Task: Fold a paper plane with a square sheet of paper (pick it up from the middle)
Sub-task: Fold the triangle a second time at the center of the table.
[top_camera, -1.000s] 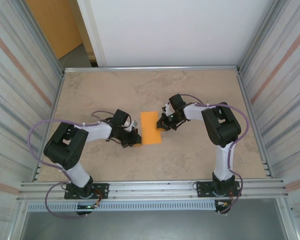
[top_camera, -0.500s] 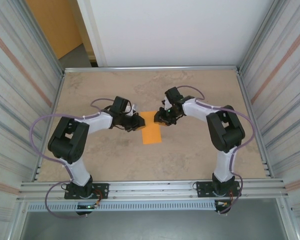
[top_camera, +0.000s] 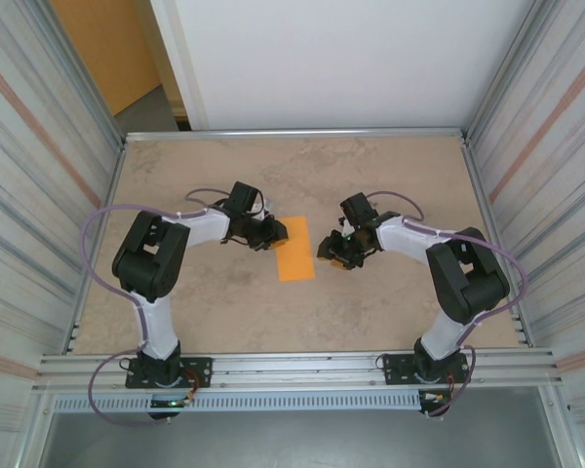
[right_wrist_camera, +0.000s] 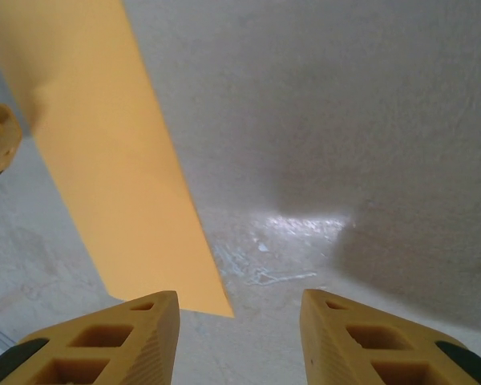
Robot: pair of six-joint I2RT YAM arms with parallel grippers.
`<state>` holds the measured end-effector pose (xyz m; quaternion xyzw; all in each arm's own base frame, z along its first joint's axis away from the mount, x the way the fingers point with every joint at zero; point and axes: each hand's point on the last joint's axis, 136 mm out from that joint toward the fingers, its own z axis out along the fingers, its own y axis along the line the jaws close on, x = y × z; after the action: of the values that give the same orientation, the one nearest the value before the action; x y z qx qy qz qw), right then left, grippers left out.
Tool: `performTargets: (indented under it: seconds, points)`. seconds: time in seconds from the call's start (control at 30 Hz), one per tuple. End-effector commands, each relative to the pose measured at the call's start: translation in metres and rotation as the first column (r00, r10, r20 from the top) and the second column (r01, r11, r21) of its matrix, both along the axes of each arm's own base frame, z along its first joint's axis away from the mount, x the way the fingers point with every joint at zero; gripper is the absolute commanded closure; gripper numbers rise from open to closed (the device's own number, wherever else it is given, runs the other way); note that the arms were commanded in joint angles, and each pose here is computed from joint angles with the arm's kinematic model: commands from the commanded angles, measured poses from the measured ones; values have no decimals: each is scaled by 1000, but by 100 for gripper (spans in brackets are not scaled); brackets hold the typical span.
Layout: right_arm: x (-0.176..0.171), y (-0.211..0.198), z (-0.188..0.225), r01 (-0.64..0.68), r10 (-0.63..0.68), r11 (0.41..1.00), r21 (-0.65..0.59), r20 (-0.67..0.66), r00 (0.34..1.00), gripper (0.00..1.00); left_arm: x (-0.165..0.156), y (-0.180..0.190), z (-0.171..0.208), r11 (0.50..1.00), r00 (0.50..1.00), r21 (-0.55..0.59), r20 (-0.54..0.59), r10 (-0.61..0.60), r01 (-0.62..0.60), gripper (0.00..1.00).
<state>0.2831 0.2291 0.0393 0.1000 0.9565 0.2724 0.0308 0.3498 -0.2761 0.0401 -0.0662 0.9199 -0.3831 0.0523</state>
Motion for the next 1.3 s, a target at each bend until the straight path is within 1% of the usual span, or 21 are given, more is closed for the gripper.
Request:
performTargets:
  seconds: [0.0, 0.23, 0.4, 0.57, 0.7, 0.83, 1.2, 1.27]
  points:
    - [1, 10, 12, 9, -10, 999, 45, 26, 1000, 56, 7, 2, 1, 1000, 1000, 10, -8, 24, -24, 78]
    - [-4, 19, 5, -3, 3, 998, 59, 6, 1000, 58, 12, 5, 1, 999, 999, 15, -2, 37, -37, 78]
    - [-5, 22, 5, -8, 9, 998, 69, -1, 1000, 58, 13, 11, -9, 997, 998, 55, -36, 56, -54, 79]
    - [-12, 23, 2, -13, 14, 997, 73, -22, 1000, 58, 7, 14, -23, 996, 995, 76, -89, 54, -47, 80]
    - [-19, 27, -1, -25, 29, 996, 85, -45, 999, 58, 1, 22, -35, 991, 988, 125, -138, 73, -56, 82]
    - [-25, 33, -3, -38, 44, 995, 92, -61, 997, 58, -4, 27, -44, 987, 979, 148, -183, 87, -60, 82]
    - [-31, 38, -13, -49, 57, 995, 89, -90, 994, 58, -9, 29, -50, 986, 973, 155, -213, 90, -57, 83]
    - [-31, 41, -13, -54, 63, 994, 99, -93, 994, 60, -10, 29, -51, 986, 972, 154, -218, 89, -56, 83]
